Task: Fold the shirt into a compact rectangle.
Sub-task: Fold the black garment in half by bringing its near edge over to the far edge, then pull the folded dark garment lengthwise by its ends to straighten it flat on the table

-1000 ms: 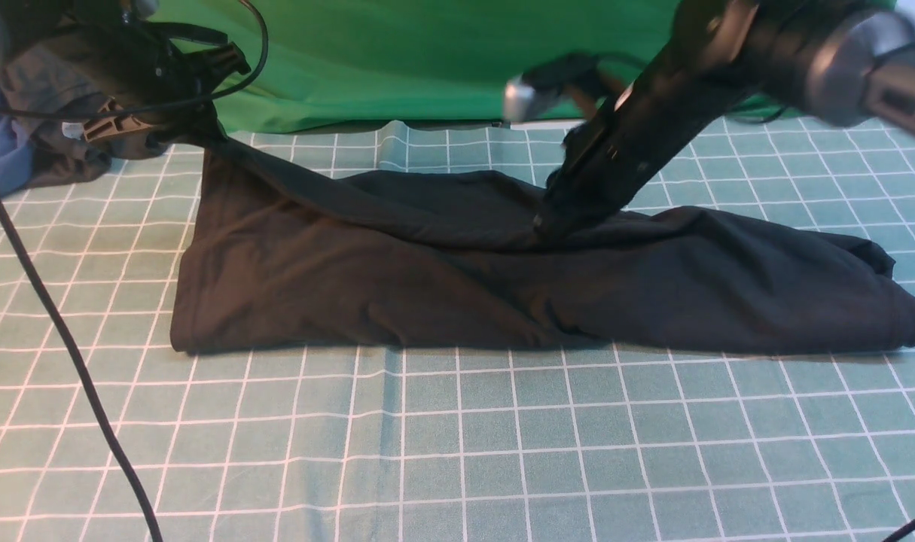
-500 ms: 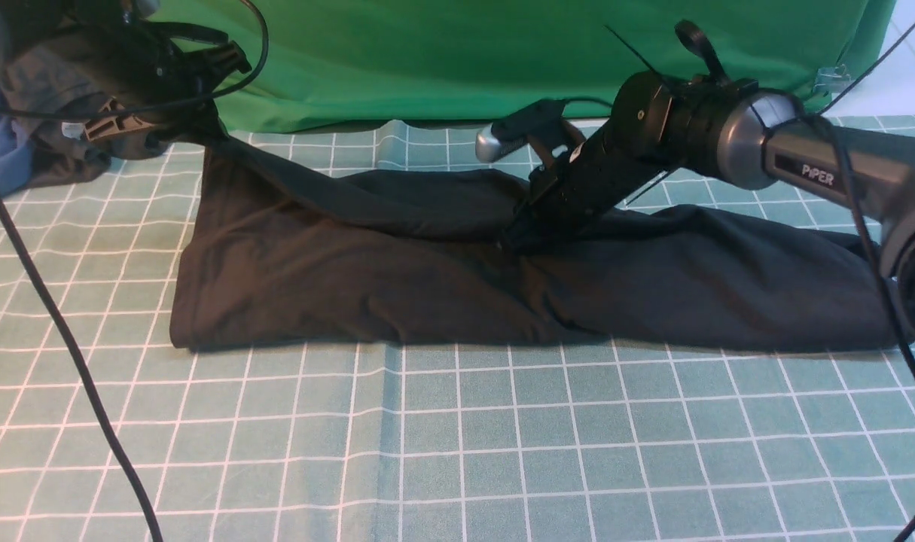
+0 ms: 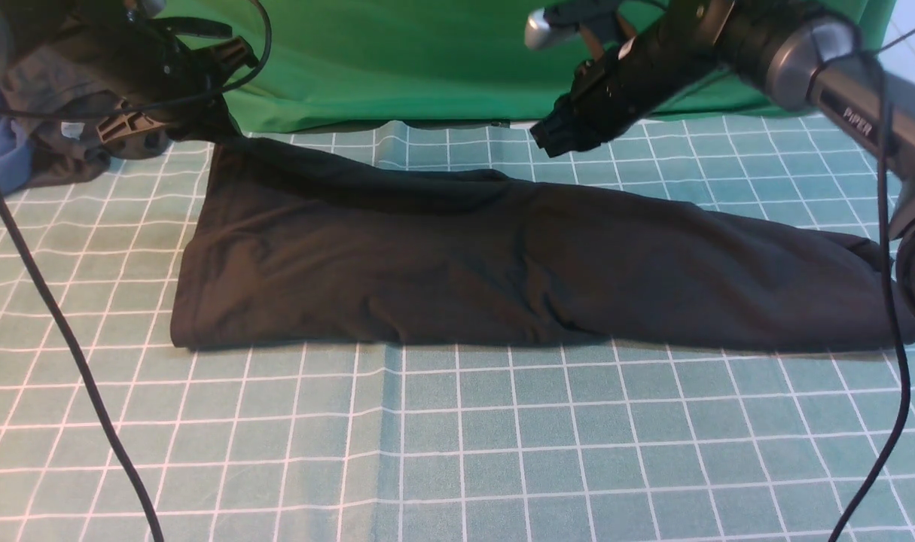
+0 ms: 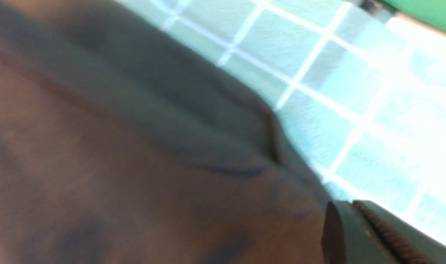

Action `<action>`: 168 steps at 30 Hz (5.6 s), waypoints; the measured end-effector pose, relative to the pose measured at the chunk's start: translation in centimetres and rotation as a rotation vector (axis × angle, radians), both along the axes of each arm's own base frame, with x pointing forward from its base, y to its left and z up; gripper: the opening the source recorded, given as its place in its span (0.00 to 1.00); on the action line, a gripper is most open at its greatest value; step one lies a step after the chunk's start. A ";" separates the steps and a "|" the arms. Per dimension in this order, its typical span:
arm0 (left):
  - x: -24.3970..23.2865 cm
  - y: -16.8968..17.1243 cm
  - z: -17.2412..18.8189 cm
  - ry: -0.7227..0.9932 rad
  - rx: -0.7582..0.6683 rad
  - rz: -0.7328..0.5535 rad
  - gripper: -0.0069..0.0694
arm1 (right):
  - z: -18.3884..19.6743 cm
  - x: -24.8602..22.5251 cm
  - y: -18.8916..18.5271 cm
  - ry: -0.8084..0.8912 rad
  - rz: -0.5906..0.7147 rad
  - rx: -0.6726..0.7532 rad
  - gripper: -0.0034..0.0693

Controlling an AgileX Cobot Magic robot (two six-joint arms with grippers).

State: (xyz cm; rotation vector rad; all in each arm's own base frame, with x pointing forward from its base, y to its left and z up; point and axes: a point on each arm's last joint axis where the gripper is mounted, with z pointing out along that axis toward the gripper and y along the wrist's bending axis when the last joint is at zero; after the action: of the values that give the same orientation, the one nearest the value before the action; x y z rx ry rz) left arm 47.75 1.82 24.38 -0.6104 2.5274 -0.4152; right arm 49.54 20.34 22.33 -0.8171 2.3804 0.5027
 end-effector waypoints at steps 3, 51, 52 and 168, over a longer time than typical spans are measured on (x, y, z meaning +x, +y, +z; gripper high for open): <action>0.1 0.1 0.0 -0.009 0.016 -0.003 0.15 | 0.9 -0.8 -0.2 0.039 0.036 -0.029 0.07; -8.2 -3.0 -8.5 0.508 0.321 -0.327 0.98 | 18.3 -18.4 -9.7 -0.084 -0.072 -0.257 0.07; -8.2 -3.0 -8.5 0.509 0.322 -0.328 0.99 | 18.5 -18.5 -9.7 -0.090 -0.071 -0.257 0.07; -21.6 -7.2 -4.4 0.450 0.254 -0.417 0.09 | -4.3 -21.0 -16.4 0.453 -0.244 -0.370 0.18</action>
State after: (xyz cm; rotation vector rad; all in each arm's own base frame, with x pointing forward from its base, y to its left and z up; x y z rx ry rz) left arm 26.13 -5.41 19.99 -0.0754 3.0803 -0.0933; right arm 28.59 3.97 18.03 -0.5931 3.0029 0.1552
